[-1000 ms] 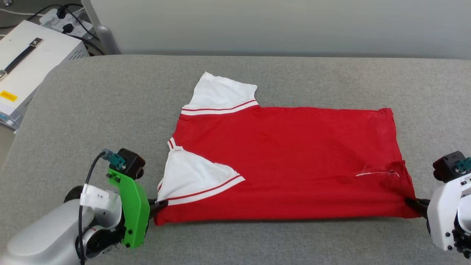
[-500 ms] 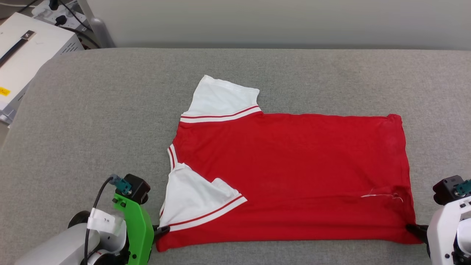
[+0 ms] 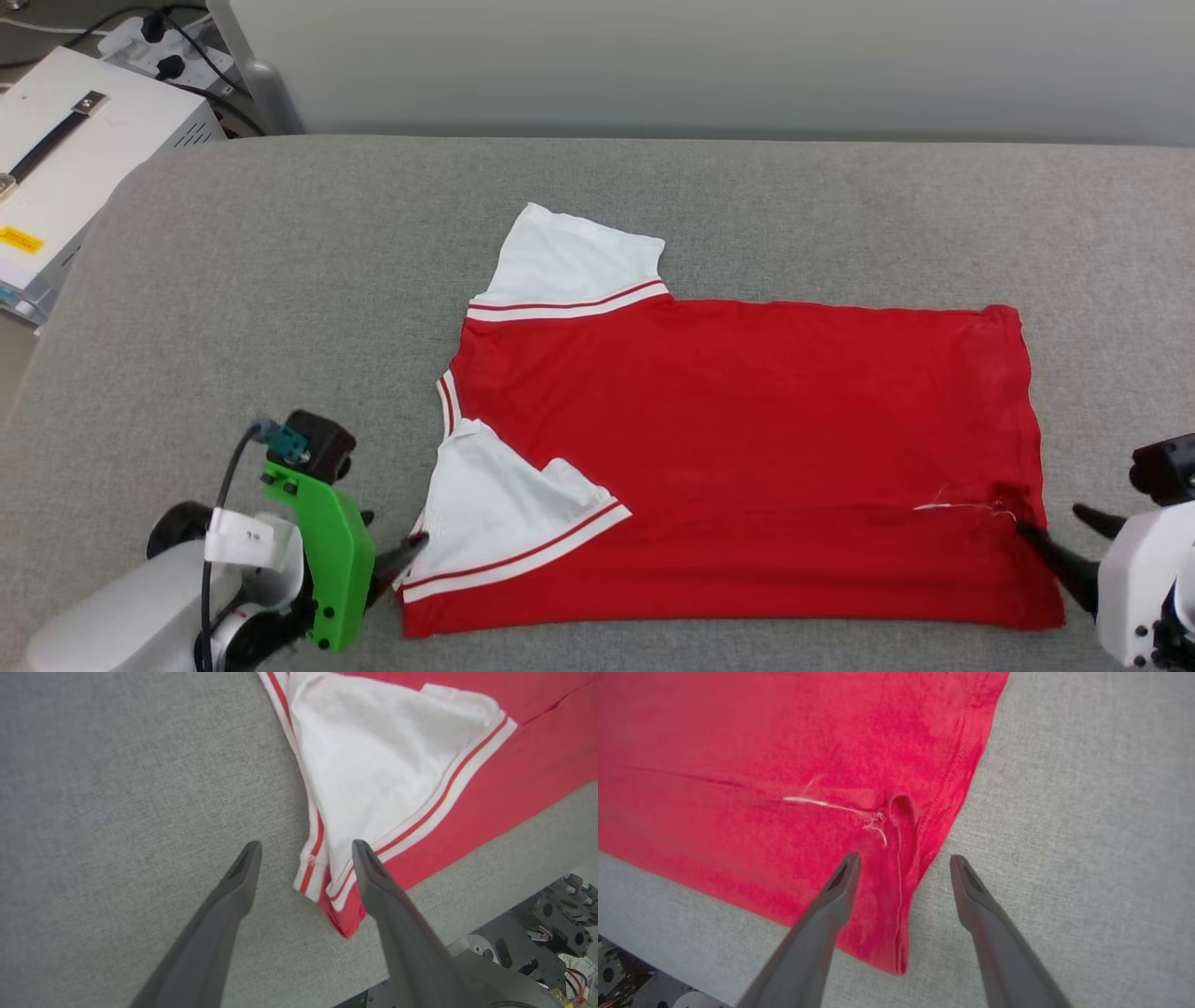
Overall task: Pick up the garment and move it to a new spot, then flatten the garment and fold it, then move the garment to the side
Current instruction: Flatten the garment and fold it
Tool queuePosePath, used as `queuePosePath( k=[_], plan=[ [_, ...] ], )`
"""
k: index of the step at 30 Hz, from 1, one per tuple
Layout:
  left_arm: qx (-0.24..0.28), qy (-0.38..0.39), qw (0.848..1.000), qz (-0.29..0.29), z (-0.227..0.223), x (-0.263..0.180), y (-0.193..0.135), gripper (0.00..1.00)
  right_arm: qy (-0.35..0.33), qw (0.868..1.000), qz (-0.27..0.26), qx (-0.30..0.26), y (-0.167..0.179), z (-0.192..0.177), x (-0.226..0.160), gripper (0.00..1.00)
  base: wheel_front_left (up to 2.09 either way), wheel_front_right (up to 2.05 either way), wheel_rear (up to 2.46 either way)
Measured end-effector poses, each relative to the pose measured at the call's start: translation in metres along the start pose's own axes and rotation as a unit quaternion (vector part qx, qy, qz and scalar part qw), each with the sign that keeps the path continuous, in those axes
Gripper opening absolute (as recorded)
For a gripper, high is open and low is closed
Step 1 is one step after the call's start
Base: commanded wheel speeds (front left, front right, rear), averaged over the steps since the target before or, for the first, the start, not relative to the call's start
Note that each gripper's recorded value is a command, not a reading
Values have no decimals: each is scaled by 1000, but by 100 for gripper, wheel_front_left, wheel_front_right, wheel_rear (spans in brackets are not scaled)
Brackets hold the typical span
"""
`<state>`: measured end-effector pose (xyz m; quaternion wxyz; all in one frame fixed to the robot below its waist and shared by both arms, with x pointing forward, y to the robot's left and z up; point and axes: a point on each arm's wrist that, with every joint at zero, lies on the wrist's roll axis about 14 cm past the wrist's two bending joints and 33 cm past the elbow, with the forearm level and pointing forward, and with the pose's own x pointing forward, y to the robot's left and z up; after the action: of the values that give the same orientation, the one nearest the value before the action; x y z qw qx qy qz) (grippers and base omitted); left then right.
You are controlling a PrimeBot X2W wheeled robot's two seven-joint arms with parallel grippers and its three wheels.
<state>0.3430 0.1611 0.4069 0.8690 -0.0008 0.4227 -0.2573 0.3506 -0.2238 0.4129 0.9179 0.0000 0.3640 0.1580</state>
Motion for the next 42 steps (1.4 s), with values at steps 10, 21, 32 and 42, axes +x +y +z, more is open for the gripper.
queuePosePath(
  k=[10,21,32,42],
  plan=[
    [88,-166,981,41,119,-23,11,100,-269,961,-62,-26,-10,97,-27,100,0,0,0],
    [132,-260,956,39,241,-8,11,100,-401,913,-75,-27,6,144,-37,100,0,0,0],
    [135,-82,987,39,266,80,41,100,-400,913,-71,-38,14,146,-4,100,0,0,0],
    [99,83,991,18,230,151,59,100,-366,925,-92,-29,-5,125,25,100,0,0,0]
  ],
)
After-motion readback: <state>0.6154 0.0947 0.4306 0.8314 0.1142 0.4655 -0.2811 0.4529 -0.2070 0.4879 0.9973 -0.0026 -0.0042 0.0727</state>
